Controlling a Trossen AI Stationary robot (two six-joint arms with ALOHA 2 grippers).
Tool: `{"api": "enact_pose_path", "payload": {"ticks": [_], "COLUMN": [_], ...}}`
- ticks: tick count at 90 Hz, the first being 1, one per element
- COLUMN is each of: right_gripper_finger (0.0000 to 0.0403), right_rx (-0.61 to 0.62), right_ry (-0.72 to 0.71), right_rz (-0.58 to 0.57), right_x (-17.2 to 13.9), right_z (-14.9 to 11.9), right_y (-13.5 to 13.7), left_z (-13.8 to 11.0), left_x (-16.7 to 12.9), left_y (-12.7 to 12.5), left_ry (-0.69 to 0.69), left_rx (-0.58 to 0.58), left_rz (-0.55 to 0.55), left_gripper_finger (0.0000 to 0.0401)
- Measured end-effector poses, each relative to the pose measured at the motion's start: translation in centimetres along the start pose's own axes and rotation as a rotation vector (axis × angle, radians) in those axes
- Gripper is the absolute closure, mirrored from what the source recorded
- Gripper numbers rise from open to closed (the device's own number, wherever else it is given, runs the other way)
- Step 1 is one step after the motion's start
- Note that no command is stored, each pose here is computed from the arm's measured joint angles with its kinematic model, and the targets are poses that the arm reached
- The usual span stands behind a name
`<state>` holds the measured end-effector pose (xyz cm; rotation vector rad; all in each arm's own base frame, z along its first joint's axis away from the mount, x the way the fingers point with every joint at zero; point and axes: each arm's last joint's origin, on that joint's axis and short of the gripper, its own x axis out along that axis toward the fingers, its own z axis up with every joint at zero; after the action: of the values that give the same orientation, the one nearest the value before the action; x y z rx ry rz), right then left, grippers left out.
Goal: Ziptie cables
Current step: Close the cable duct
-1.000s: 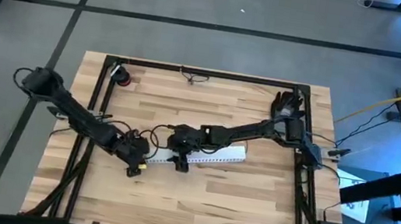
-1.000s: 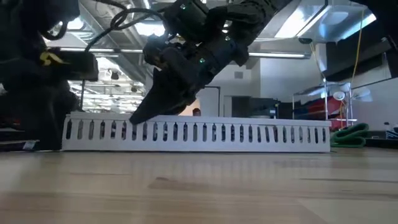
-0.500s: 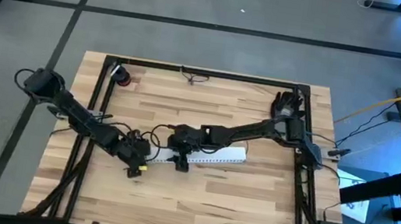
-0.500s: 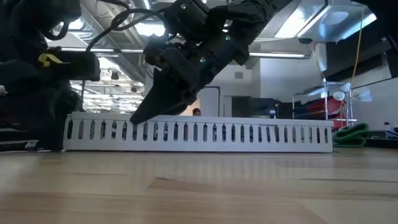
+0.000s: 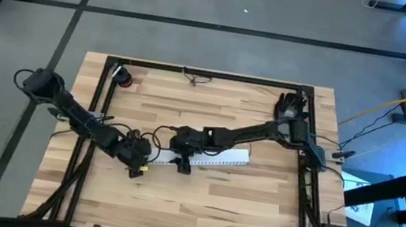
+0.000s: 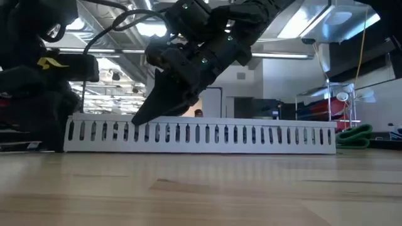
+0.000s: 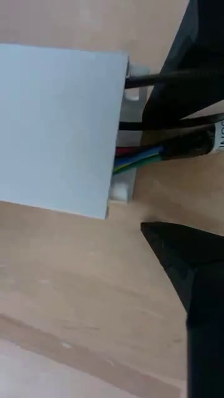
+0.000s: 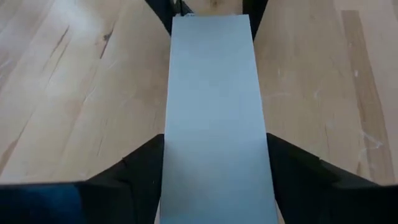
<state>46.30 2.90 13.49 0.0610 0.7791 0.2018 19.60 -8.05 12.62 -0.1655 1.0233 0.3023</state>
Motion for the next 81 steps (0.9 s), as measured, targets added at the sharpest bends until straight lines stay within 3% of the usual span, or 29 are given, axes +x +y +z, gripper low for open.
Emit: {"api": "enact_pose_path", "payload": {"ticks": [52,81], "right_gripper_finger": [0.0161,0.0138], "right_rx": [0.002,-0.017], "right_ry": [-0.006,-0.012], "right_rz": [-0.016,-0.039], "right_x": [0.3,-2.9], "right_z": [-0.1,1.6], "right_y": [-0.1,-0.2], "left_z": [0.2,1.0], "left_x": [-0.1,-3.1], "left_y": [0.1,0.9], "left_ry": [-0.005,0.005], "left_rx": [-0.02,-0.01], "left_rz": [0.006,0.012], "left_gripper_finger": [0.0138,0.0138]}}
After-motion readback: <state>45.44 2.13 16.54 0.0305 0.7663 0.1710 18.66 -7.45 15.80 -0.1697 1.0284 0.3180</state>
